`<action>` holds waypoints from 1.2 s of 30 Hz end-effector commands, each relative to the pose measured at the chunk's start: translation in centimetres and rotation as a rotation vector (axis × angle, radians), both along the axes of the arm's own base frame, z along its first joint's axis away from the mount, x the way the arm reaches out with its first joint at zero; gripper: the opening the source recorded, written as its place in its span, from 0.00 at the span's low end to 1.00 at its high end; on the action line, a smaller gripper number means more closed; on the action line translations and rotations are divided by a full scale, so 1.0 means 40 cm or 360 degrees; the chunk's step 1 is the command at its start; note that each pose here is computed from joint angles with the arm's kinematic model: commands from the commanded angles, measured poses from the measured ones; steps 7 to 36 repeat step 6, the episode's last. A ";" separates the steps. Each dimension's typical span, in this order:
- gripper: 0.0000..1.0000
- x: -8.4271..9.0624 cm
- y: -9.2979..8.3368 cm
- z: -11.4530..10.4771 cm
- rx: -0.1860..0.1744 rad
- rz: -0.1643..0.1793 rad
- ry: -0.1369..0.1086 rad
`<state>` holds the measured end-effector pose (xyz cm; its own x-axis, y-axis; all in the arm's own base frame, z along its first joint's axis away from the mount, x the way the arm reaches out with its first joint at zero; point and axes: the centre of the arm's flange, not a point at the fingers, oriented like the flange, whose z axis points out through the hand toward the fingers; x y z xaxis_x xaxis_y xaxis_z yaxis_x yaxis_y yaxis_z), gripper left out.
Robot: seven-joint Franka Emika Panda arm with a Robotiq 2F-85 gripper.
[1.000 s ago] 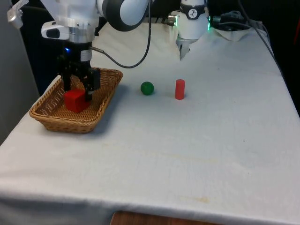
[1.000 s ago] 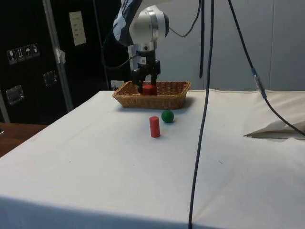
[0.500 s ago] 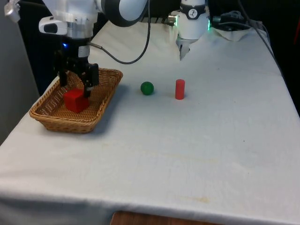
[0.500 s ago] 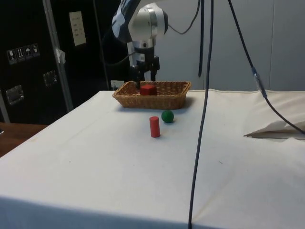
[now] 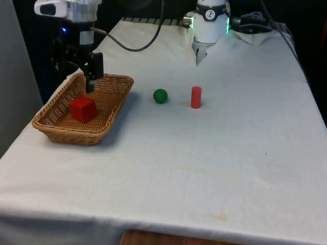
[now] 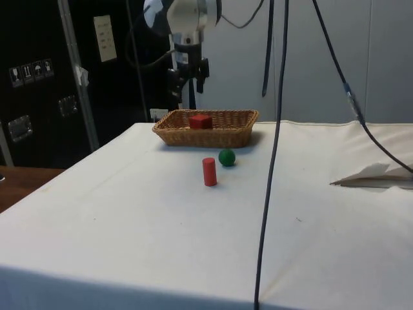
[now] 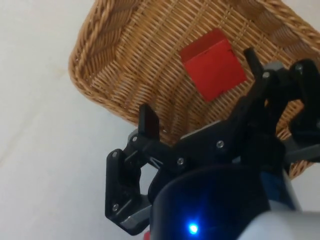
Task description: Pick up the object to the left of the cylinder and place it into the basket.
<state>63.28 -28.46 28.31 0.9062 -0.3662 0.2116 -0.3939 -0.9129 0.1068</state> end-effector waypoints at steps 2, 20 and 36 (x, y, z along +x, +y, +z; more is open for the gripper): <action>1.00 0.005 0.005 0.025 -0.0002 -0.0004 0.0004; 1.00 0.012 0.007 0.038 -0.0005 0.0002 -0.0010; 1.00 0.012 0.007 0.038 -0.0005 0.0002 -0.0010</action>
